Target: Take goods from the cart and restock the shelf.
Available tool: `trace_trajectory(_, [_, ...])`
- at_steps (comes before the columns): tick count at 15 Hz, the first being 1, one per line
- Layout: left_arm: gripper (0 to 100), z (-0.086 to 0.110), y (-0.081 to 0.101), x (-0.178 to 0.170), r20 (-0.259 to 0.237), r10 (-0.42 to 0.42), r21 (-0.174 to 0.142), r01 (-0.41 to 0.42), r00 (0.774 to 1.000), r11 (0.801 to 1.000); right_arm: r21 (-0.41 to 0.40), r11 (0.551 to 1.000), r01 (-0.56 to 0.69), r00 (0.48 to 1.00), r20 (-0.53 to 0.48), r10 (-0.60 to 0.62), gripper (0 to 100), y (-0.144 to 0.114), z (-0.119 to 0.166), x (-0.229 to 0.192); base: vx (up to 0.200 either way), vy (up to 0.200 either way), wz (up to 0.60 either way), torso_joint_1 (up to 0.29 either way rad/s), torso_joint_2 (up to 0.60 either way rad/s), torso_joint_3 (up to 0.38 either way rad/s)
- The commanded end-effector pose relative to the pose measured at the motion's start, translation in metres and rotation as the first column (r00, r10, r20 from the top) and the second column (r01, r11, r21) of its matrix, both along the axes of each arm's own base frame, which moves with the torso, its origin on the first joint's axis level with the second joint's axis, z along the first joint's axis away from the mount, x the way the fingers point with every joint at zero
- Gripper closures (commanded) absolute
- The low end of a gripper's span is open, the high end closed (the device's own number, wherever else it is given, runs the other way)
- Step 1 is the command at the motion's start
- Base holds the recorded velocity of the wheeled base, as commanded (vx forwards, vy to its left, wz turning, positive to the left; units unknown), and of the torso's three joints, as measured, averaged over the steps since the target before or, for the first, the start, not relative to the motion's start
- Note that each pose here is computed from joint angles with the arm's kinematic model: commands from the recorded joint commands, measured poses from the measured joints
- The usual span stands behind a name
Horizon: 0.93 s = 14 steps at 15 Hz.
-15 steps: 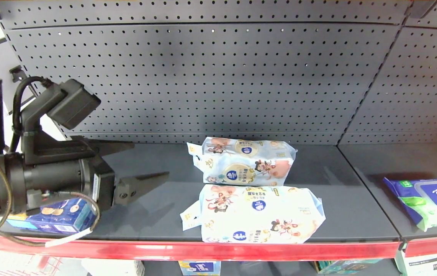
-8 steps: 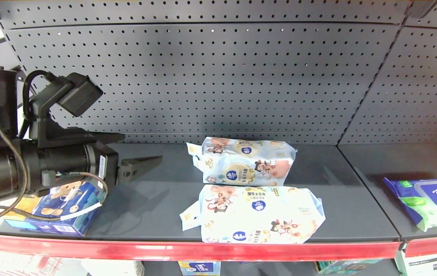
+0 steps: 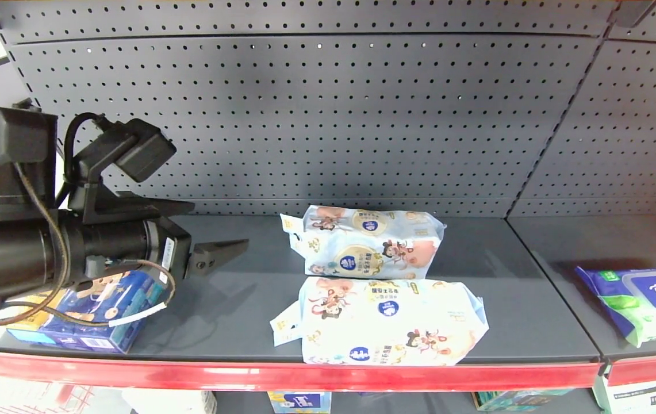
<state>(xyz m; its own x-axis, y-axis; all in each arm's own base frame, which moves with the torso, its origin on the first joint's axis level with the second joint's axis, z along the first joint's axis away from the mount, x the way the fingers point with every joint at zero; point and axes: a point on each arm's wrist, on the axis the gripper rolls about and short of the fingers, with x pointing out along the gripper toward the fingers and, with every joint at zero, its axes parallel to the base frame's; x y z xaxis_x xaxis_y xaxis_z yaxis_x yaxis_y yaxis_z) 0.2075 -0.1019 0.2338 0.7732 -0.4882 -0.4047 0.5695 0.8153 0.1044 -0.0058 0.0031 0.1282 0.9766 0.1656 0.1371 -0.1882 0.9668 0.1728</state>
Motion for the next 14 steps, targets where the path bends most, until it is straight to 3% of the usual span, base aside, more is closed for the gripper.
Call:
trace_trajectory(1, [0,0.000,-0.003,0.005,-0.004,-0.003,0.005,0.003,1.000,1.000,-0.065,0.993,0.100,0.993,-0.051,-0.104,0,-0.007,0.016,-0.002,0.000,0.000,0.00,0.000,0.00,0.000])
trace_trajectory(3, [0,-0.004,0.000,0.005,-0.022,0.014,0.002,-0.014,1.000,1.000,-0.087,0.992,0.091,0.990,-0.099,-0.099,0,-0.007,0.025,0.002,0.000,0.000,0.00,0.000,0.00,0.000])
trace_trajectory(4, [0,-0.008,0.001,0.006,-0.035,0.018,0.007,-0.017,0.999,1.000,-0.122,0.982,0.142,0.978,-0.139,-0.159,0,-0.007,0.021,0.007,0.000,0.000,0.00,0.000,0.00,0.000])
trace_trajectory(7, [0,-0.012,0.004,-0.006,-0.036,0.008,0.008,-0.008,0.999,1.000,-0.150,0.976,0.158,0.958,-0.217,-0.188,0,-0.006,0.008,0.009,0.000,0.000,0.00,0.000,0.00,0.000])
trace_trajectory(9, [0,-0.008,0.012,-0.017,0.026,0.036,-0.010,-0.035,0.999,0.999,-0.165,0.979,0.116,0.951,-0.266,-0.158,0,-0.005,0.009,0.015,0.000,0.000,0.00,0.000,0.00,0.000])
trace_trajectory(11, [0,-0.014,0.021,-0.022,0.109,0.163,-0.015,-0.163,0.981,0.987,-0.181,0.968,0.176,0.924,-0.309,-0.225,0,-0.004,0.027,0.031,0.000,0.000,0.00,0.000,0.00,0.000])
trace_trajectory(14, [0,-0.012,0.016,-0.006,0.210,0.198,-0.083,-0.185,0.957,0.979,-0.216,0.960,0.176,0.900,-0.359,-0.245,0,-0.001,0.034,0.054,0.000,0.000,0.00,0.000,0.00,0.000])
